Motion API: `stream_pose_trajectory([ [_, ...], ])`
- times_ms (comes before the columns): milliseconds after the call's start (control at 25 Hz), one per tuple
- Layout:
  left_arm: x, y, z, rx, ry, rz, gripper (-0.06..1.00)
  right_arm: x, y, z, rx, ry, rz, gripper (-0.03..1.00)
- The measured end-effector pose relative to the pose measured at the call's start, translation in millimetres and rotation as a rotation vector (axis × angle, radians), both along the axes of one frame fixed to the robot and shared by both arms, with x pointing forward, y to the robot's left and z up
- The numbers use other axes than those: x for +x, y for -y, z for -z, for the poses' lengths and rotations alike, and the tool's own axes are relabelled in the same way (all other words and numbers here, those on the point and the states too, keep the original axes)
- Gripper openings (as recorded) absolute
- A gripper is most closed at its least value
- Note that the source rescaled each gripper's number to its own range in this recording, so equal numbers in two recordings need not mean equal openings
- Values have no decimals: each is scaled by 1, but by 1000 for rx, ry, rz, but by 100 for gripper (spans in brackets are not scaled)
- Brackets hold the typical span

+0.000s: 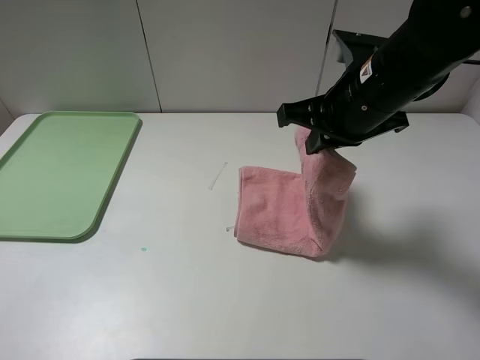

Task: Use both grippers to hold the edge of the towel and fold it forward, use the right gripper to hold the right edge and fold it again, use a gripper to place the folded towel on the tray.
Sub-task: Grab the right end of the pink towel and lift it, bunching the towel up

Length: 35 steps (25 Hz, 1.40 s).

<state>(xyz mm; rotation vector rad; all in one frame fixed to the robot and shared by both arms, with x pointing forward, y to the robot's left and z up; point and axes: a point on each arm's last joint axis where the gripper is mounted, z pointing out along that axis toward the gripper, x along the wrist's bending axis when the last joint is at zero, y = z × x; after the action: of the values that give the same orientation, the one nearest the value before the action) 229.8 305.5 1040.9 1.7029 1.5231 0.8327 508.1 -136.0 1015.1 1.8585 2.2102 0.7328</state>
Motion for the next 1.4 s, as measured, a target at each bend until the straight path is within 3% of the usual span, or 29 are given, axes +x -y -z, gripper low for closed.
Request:
stream_pose_trajectory([
  [480, 0, 0, 0, 0, 0, 0, 100, 16, -18, 53, -19, -82, 1, 3],
  [1040, 0, 0, 0, 0, 0, 0, 100, 19, -30, 50, 57, -18, 8, 3],
  [1120, 0, 0, 0, 0, 0, 0, 100, 19, -30, 50, 67, -21, 13, 13],
  [1200, 0, 0, 0, 0, 0, 0, 100, 19, -31, 50, 76, -16, 15, 41],
  [1240, 0, 0, 0, 0, 0, 0, 100, 20, -31, 50, 77, -15, 13, 63],
  [1280, 0, 0, 0, 0, 0, 0, 100, 19, -32, 50, 75, -13, 7, 78],
  [1400, 0, 0, 0, 0, 0, 0, 100, 17, -34, 50, 76, -14, -4, 95],
])
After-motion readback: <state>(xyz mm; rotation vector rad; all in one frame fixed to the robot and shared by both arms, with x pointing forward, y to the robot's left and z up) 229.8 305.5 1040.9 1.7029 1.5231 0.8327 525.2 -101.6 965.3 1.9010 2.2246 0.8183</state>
